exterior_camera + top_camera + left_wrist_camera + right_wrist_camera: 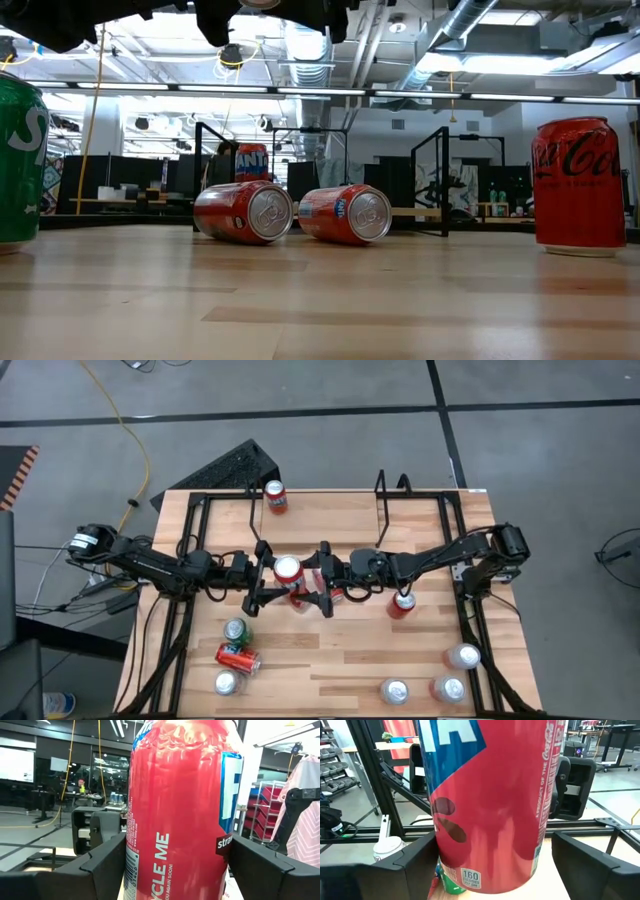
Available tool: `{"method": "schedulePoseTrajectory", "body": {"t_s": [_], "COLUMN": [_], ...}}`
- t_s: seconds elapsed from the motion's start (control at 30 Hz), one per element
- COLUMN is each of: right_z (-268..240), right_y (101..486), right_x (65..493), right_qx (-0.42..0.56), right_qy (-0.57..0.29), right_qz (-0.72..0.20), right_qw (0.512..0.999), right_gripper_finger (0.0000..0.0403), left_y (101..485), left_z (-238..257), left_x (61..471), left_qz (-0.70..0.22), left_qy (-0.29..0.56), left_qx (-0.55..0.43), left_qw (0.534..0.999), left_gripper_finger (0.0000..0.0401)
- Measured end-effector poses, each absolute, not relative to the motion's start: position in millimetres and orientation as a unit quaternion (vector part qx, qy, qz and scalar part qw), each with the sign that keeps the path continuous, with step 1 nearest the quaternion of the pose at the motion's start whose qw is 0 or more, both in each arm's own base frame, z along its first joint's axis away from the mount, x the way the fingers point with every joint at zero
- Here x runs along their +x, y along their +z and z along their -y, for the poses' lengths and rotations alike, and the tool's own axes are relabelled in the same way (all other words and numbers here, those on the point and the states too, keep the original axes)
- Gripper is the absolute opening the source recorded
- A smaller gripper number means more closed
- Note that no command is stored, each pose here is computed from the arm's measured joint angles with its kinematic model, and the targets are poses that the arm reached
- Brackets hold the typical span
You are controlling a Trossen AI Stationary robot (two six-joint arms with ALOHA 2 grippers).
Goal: Place canned beverage on shelf
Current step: Put the red soda can on the shelf and align with the other red soda can
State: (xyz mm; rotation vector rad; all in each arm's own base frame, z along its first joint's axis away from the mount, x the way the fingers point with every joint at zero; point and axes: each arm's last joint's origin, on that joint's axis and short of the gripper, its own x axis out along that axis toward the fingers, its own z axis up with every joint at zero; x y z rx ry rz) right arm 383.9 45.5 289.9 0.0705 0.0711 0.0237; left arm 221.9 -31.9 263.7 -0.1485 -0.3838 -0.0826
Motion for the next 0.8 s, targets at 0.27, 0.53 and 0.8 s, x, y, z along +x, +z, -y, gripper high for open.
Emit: {"method": "schedulePoseTrajectory", "body": {"t_s": [0.27, 0.53, 0.8], "right_z": [-42.8, -42.8, -48.7], "right_y": [290.5, 290.0, 285.7], "right_x": [384.2, 384.1, 382.8], "right_qx": [0.048, 0.047, 0.028], "right_qy": [0.008, 0.008, -0.009], "right_qz": [-0.033, -0.036, -0.057], "right_qw": [0.998, 0.998, 0.998], "right_gripper_finger": [0.0294, 0.0233, 0.0233], "left_y": [263.9, 262.3, 256.8], "left_z": [31.7, 31.6, 31.4], "left_x": [221.8, 222.4, 224.3], "left_qz": [0.191, 0.181, 0.152], "left_qy": [-0.039, -0.037, -0.02], "left_qx": [-0.074, -0.087, -0.104], "left_qw": [0.978, 0.979, 0.983], "left_gripper_finger": [0.0287, 0.0288, 0.0328]}}
